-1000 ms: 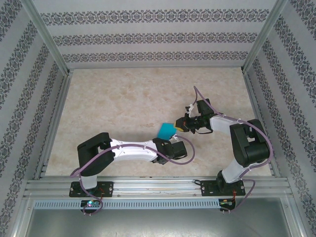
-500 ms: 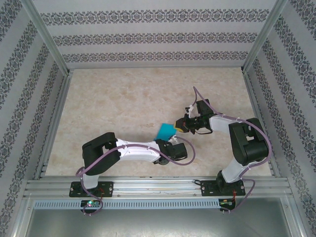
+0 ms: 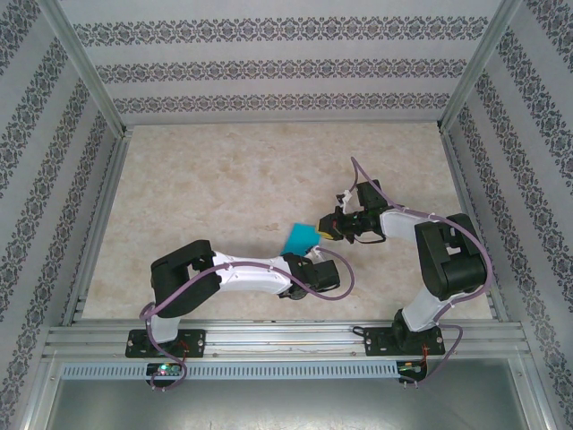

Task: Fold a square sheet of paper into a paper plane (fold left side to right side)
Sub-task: Fold the wing for the fifth time at the center of the table.

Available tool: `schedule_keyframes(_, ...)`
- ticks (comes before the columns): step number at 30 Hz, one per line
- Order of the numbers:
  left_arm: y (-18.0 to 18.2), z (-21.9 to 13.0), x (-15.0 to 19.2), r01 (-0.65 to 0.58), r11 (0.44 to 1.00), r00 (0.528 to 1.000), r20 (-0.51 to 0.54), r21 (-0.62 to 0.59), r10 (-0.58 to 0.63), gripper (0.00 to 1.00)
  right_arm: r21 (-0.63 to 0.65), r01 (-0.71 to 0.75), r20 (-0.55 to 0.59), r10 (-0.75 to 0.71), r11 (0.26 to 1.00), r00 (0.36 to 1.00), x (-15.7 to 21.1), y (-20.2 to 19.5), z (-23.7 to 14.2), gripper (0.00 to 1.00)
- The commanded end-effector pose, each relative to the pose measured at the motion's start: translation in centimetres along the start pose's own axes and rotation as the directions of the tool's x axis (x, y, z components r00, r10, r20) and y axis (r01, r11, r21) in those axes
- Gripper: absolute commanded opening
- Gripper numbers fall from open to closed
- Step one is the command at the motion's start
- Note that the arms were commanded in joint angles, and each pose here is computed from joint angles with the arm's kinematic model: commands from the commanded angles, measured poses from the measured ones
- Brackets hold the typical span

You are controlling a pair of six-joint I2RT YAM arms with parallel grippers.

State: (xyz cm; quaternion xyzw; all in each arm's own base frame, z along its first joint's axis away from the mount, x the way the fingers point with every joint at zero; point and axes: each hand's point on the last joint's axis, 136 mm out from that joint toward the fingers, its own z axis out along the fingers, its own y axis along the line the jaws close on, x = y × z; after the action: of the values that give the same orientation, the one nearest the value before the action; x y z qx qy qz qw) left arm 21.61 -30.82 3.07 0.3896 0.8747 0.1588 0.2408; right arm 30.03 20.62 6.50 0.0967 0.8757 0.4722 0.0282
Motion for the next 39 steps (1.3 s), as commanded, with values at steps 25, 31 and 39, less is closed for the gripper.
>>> schedule_keyframes(25,0.3,-0.8,0.0,0.094,0.986,0.996,-0.024,0.136,-0.091,0.00,0.155,0.025,0.169,-0.052,0.988,0.984,-2.4,-3.0,-4.0,0.30)
schedule_keyframes(31,-0.7,-1.0,-0.3,0.151,0.950,0.988,-0.072,0.275,-0.137,0.00,0.226,0.037,0.278,-0.101,0.973,0.955,-2.3,-4.0,-7.7,0.39)
schedule_keyframes(39,-1.1,-0.9,-1.0,0.306,0.844,0.952,-0.164,0.440,-0.260,0.00,0.241,0.075,0.297,-0.147,0.968,0.944,-0.5,-4.5,-8.5,0.40)
